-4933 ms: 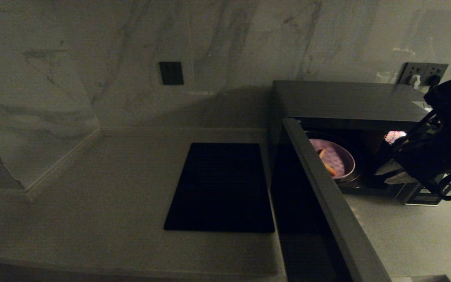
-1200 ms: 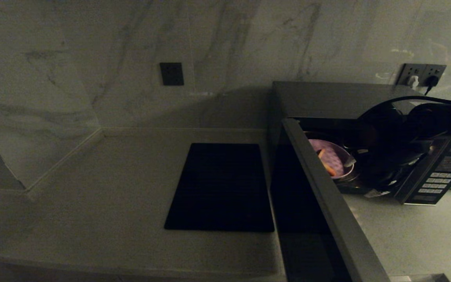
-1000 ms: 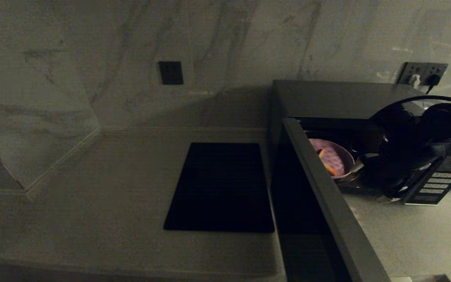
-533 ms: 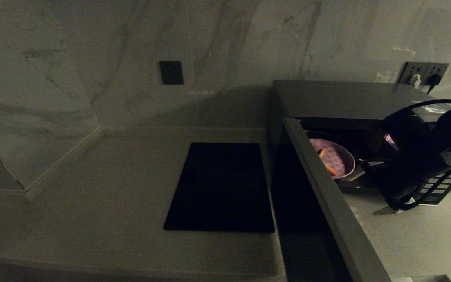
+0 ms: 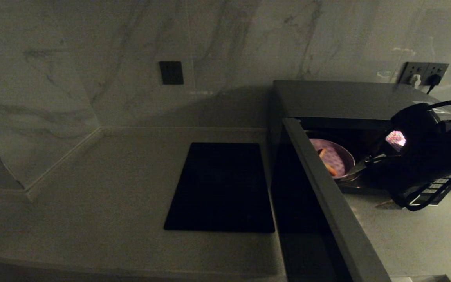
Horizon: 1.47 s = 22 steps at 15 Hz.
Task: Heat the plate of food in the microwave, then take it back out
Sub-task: Take the plate out of the microwave
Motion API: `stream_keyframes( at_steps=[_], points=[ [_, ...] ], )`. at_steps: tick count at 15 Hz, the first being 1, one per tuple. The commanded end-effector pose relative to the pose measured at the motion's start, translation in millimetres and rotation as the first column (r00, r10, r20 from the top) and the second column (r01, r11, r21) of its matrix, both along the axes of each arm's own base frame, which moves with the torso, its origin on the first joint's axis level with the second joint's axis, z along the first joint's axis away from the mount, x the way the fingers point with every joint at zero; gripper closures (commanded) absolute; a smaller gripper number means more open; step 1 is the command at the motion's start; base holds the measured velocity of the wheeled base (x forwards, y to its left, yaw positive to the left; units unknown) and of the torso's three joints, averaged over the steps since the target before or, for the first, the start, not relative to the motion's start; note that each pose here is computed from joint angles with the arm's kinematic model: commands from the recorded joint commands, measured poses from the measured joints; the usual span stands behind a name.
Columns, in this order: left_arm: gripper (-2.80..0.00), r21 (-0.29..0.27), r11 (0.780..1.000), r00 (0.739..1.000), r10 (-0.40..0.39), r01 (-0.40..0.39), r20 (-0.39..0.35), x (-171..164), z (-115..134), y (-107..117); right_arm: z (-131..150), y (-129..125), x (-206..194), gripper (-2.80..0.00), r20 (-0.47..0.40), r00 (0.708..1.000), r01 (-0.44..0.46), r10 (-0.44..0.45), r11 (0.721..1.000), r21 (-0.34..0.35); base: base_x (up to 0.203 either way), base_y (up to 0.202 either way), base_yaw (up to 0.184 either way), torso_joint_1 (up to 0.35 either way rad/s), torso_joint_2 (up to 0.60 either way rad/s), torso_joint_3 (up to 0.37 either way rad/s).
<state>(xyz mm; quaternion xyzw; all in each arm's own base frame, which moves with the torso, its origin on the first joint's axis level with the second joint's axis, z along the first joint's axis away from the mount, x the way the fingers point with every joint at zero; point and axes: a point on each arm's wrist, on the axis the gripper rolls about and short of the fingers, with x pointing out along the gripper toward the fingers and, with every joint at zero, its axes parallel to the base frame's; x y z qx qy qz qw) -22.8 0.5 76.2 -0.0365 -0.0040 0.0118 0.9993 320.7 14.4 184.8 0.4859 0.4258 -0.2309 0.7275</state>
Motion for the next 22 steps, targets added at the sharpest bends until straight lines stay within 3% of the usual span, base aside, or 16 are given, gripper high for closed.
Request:
stream_keyframes(
  at_steps=[1,4,6,10,13,22],
  points=[
    [0.0,-0.001,1.0,1.0,0.001,-0.001,0.0,0.0,0.1,0.0,-4.8,0.6,9.1,-2.8,0.037,0.989,0.147,-0.145,0.987,-0.062,0.0,0.0,0.0,0.0,0.0,0.0],
    [0.0,-0.001,1.0,1.0,0.001,-0.001,0.0,0.1,0.1,0.0,-6.9,15.1,23.3,-2.8,0.091,0.953,0.294,-0.288,0.953,-0.072,0.0,0.0,0.0,0.0,0.0,0.0],
    [0.0,-0.001,1.0,1.0,0.001,-0.001,0.0,0.0,0.1,0.0,-3.6,22.1,31.8,-2.8,0.113,0.941,0.326,-0.32,0.945,-0.037,0.0,0.0,0.0,0.0,0.0,0.0],
    [0.0,-0.001,1.0,1.0,0.001,-0.001,0.0,0.0,0.0,0.0,-4.2,24.1,38.1,-2.8,0.117,0.942,0.321,-0.315,0.946,-0.04,0.0,0.0,0.0,0.0,0.0,0.0],
    [0.0,-0.001,1.0,1.0,0.001,-0.001,0.0,0.0,0.0,0.0,1.7,24.2,43.8,-2.8,0.138,0.917,0.374,-0.374,0.927,0.027,0.0,0.0,0.0,0.0,0.0,0.0],
    [0.0,-0.001,1.0,1.0,0.001,-0.001,0.0,0.0,0.0,0.0,-13.9,17.5,48.1,-2.8,0.056,0.934,0.349,-0.354,0.934,0.083,0.0,0.0,0.0,0.0,0.0,0.0]
  ],
)
